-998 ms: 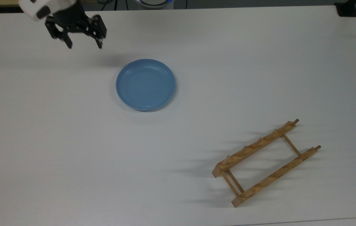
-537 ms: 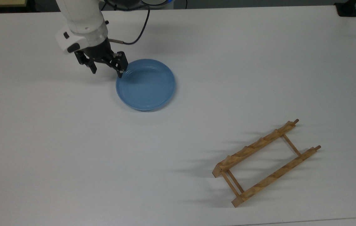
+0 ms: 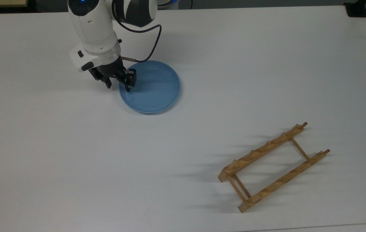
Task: Place plate in plate rack
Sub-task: 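Close the gripper on the plate rim and tilt the plate up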
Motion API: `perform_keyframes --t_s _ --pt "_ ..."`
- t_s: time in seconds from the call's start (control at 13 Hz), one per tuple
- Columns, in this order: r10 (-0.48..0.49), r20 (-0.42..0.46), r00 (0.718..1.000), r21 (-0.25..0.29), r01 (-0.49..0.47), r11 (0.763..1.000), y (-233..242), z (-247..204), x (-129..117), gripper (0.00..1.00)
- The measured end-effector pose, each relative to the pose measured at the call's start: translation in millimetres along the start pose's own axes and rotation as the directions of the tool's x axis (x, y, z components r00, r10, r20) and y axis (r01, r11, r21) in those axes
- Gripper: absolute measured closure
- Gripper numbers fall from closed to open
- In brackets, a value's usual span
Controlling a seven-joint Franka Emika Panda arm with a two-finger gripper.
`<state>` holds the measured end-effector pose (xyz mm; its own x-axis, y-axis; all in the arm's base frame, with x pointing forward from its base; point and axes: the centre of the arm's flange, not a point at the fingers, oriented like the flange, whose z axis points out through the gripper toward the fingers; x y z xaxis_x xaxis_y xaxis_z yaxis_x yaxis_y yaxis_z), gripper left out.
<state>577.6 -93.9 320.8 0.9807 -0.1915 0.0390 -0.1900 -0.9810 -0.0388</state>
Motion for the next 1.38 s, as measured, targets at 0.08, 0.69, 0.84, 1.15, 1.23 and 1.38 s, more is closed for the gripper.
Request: perform_keyframes --t_s 0.08,0.69,0.84,1.15,1.23,1.38 --pt "0.000 -0.002 1.000 0.000 0.000 1.000 0 -1 1 0.47" --pt "0.024 -0.039 0.999 0.002 -0.024 1.000 0 -18 11 0.96" --pt "0.025 -0.046 0.999 0.003 -0.025 1.000 0 -21 12 0.96" --pt "0.028 -0.054 0.998 0.003 -0.028 1.000 1 -25 13 0.96" --pt "0.028 -0.064 0.998 0.004 -0.028 1.000 1 -30 15 0.96" --pt "0.027 -0.093 0.995 0.006 -0.027 1.000 1 -45 19 0.96"
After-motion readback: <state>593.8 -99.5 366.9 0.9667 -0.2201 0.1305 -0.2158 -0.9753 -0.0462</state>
